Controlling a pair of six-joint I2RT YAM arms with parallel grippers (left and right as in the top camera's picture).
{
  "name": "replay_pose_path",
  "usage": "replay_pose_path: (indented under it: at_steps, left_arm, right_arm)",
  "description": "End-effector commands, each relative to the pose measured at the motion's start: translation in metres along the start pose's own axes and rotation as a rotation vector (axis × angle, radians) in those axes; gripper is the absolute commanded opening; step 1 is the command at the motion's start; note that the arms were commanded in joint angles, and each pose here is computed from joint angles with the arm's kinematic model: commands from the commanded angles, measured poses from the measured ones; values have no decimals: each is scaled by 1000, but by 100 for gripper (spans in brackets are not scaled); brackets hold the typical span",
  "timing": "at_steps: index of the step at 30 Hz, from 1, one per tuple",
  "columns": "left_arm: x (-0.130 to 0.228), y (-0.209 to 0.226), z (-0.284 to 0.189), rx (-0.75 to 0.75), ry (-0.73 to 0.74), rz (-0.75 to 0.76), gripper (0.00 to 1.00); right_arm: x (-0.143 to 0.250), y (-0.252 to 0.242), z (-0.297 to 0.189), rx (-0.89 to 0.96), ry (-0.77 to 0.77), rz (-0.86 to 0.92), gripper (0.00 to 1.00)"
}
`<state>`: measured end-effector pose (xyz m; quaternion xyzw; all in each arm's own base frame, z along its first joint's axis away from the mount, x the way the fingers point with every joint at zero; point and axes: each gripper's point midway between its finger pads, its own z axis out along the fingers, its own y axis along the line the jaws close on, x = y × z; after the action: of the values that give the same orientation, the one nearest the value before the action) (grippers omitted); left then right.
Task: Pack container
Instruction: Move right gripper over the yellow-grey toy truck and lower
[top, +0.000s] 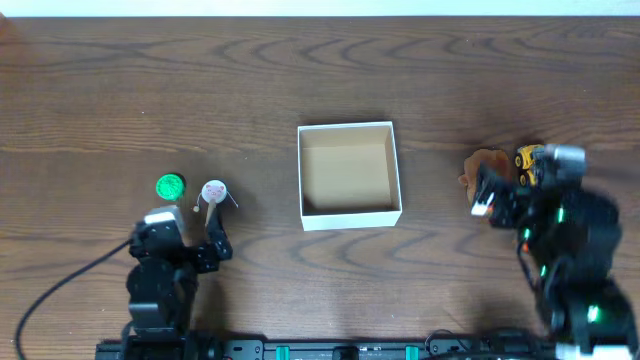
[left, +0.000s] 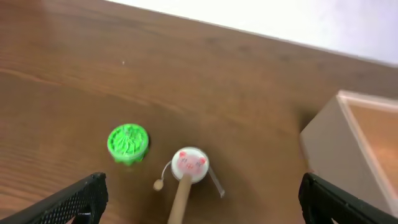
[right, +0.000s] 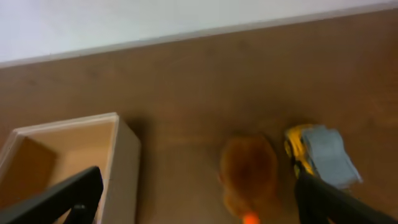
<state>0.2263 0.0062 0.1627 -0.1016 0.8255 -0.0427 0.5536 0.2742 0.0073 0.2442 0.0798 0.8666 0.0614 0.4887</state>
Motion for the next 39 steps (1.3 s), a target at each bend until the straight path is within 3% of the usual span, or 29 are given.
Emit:
replay_pose_path:
  at_steps: [1, 6, 10, 18, 27, 39]
  left_arm:
    - [-25, -2, -8, -21, 25, -92, 98]
    - [-25, -6, -10, -49, 206, -82, 98]
    - [-21, -15, -9, -17, 299, -86, 98]
    - [-13, -18, -4, -4, 356, -89, 98]
    - [-13, -18, -4, -5, 357, -89, 98]
    - [-12, -18, -4, -5, 357, -89, 98]
  right_arm:
    - [-15, -10, 15, 50, 112, 13, 99]
    - [-22, -32, 44, 55, 390, 80, 99]
    - [-26, -54, 58, 65, 498, 106, 99]
    - [-30, -137, 87, 256, 528, -16, 99]
    - [1, -157, 126, 149, 671, -333, 96]
    - [52, -176, 175, 142, 790, -244, 97]
